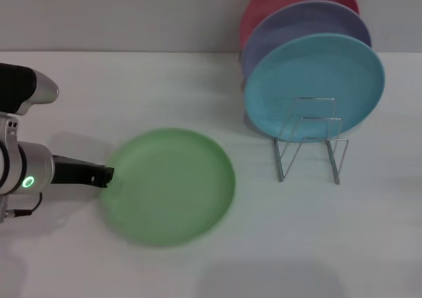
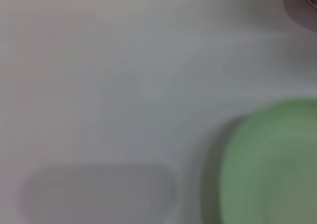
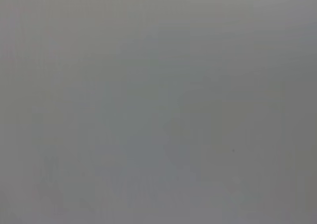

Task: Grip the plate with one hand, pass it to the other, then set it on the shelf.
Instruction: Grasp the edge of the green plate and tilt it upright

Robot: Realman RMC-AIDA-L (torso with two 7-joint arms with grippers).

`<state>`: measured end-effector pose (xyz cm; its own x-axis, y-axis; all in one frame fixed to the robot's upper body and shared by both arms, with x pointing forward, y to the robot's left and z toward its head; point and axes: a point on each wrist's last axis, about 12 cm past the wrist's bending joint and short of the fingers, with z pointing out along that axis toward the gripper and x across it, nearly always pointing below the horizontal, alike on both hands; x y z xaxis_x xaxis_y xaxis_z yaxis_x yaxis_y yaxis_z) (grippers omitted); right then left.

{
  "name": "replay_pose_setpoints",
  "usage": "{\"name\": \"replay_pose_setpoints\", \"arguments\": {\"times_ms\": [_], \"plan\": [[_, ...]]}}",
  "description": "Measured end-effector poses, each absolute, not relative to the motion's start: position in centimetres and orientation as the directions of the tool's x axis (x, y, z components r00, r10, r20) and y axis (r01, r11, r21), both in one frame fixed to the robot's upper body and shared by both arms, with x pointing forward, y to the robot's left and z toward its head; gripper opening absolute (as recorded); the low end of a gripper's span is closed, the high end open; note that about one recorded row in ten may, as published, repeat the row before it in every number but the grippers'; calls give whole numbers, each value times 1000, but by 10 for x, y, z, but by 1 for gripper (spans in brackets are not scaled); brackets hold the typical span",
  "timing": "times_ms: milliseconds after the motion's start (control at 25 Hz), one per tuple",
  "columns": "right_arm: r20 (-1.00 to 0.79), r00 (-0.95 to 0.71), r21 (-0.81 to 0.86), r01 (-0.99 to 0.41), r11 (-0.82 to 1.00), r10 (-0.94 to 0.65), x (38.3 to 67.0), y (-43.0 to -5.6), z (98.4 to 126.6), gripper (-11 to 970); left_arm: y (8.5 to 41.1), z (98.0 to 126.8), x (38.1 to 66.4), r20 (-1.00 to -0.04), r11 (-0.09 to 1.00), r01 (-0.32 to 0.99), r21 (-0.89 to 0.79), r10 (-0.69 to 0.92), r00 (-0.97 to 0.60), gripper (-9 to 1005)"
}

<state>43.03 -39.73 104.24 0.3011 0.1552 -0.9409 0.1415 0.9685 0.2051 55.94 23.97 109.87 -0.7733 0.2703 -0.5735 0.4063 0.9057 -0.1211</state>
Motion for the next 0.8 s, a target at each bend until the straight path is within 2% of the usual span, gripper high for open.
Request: {"name": "replay_pose_setpoints", "arguments": {"times_ms": [120, 320, 600, 800], "plan": [[-941, 301, 205, 142, 968, 155, 430, -397, 1042, 741, 239, 1100, 560, -576, 905, 408, -120, 271, -771, 135], [-941, 300, 205, 143, 968, 155, 430, -398, 1042, 742, 239, 1100, 559, -579, 905, 408, -119, 270, -769, 26], [-936, 318, 202, 129, 971, 152, 430, -396, 1045, 742, 239, 1118, 558, -646, 892, 444, -79, 294, -704, 26], [-890, 425, 195, 32, 980, 164, 432, -385, 1060, 742, 241, 1148, 553, -735, 890, 455, -29, 289, -613, 26]]}}
